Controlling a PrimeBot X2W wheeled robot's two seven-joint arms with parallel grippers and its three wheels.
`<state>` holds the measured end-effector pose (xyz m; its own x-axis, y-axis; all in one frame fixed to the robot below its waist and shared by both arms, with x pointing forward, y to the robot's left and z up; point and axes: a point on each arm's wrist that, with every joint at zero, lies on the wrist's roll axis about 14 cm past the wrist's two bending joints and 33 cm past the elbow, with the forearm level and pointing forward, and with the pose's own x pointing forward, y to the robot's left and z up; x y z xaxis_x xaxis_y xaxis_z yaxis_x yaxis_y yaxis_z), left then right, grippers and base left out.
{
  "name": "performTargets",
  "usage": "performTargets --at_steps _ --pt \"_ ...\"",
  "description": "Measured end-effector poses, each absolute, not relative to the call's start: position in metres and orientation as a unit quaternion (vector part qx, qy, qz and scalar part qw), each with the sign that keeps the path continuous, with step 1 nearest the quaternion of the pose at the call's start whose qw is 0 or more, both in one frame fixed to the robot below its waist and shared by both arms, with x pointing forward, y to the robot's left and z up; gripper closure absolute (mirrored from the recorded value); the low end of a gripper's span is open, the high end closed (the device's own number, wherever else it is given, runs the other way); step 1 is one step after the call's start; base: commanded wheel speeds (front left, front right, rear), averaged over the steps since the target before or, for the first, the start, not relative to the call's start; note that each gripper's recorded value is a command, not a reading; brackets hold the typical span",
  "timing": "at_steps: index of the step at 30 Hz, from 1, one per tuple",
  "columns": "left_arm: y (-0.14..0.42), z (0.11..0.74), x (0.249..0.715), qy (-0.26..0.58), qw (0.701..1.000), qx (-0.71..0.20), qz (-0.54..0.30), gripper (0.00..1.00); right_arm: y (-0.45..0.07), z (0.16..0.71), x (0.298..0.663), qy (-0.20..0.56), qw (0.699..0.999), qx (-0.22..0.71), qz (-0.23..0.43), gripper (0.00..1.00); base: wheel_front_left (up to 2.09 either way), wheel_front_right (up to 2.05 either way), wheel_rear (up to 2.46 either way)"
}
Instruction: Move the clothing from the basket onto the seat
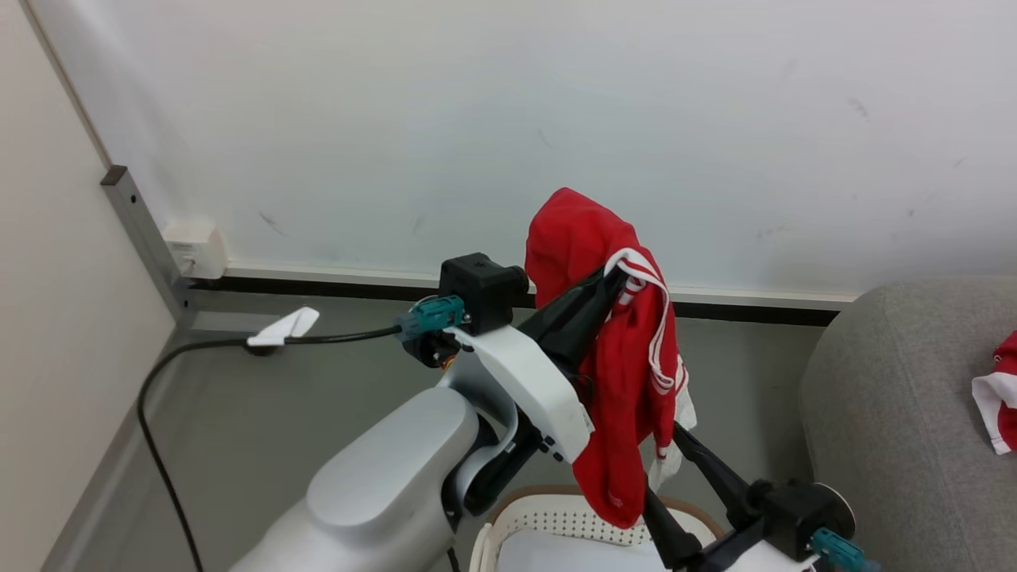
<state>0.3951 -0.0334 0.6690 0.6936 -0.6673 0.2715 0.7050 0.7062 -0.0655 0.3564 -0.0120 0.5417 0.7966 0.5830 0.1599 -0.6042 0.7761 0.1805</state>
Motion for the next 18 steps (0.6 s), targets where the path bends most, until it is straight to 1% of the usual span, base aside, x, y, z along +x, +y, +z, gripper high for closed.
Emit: performTargets --at_steps 3,9,18 --pt "-0.034 0.666 0.393 -0.112 0.917 -0.081 -0.375 1.0 -0.004 0.534 0.364 -0.035 0.942 0.095 0.32 0.0 0.0 0.0 0.0" --pt "-0.035 0.658 0.386 -0.101 0.916 -0.081 -0.38 1.0 0.008 0.534 0.382 -0.035 0.943 0.05 0.328 0.0 0.0 0.0 0.0" --pt "-0.031 0.65 0.376 -0.092 0.918 -0.078 -0.377 1.0 0.019 0.528 0.396 -0.021 0.942 0.014 0.335 0.0 0.0 0.0 0.0"
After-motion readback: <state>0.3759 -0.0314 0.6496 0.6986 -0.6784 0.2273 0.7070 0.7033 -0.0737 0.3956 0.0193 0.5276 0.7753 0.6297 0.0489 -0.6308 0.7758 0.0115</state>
